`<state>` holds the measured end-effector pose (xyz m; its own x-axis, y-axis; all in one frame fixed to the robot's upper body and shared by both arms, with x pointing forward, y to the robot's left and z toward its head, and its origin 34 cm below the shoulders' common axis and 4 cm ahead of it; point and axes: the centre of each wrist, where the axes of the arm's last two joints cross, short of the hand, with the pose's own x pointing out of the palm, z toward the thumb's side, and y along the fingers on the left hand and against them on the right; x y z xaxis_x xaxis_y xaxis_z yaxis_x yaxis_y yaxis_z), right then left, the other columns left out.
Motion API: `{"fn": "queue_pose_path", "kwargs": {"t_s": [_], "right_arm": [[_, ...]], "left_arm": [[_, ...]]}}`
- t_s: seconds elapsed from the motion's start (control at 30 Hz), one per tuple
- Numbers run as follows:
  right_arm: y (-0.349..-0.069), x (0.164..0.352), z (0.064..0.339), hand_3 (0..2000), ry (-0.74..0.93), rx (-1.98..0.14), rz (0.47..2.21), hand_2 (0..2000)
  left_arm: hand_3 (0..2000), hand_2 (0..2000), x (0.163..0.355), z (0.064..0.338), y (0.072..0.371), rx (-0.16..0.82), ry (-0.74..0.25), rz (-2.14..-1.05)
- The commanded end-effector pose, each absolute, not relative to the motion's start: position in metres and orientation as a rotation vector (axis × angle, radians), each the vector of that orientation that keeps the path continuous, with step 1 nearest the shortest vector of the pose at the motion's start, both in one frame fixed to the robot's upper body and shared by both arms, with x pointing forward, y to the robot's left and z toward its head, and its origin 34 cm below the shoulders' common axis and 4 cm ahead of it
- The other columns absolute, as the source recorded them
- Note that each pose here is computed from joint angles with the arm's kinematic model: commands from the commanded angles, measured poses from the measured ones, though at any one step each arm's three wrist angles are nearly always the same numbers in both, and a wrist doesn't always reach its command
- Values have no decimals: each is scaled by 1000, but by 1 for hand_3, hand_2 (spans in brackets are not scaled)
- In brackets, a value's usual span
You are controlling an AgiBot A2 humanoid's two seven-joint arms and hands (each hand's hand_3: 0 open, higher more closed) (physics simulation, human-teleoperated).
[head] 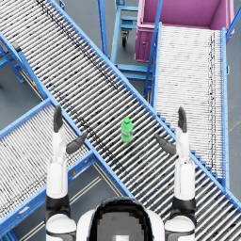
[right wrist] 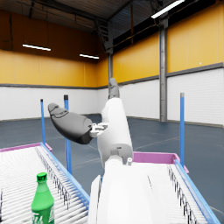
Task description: Pick up the oil and place it on the left assembly line, put the cola on the right, and keep Sprite still
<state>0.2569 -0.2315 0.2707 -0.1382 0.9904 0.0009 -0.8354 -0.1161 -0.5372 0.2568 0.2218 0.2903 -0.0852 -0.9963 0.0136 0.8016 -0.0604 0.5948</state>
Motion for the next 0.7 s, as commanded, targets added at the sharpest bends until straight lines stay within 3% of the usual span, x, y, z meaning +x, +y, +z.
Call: {"fn": "queue_pose_path", "kwargs": {"t_s": [0.03, 0.33, 0.7], "right_arm": [[-229, 257, 268, 0, -477, -400, 1685, 0], [-205, 256, 235, 0, -393, -177, 1933, 0], [-201, 255, 229, 0, -377, -135, 1970, 0]], "left_arm": [[0, 0, 257, 286, 220, 442, -526, -1608], [0, 0, 256, 237, 203, 130, -411, -1757], [0, 0, 255, 229, 201, 75, -389, -1776]]}}
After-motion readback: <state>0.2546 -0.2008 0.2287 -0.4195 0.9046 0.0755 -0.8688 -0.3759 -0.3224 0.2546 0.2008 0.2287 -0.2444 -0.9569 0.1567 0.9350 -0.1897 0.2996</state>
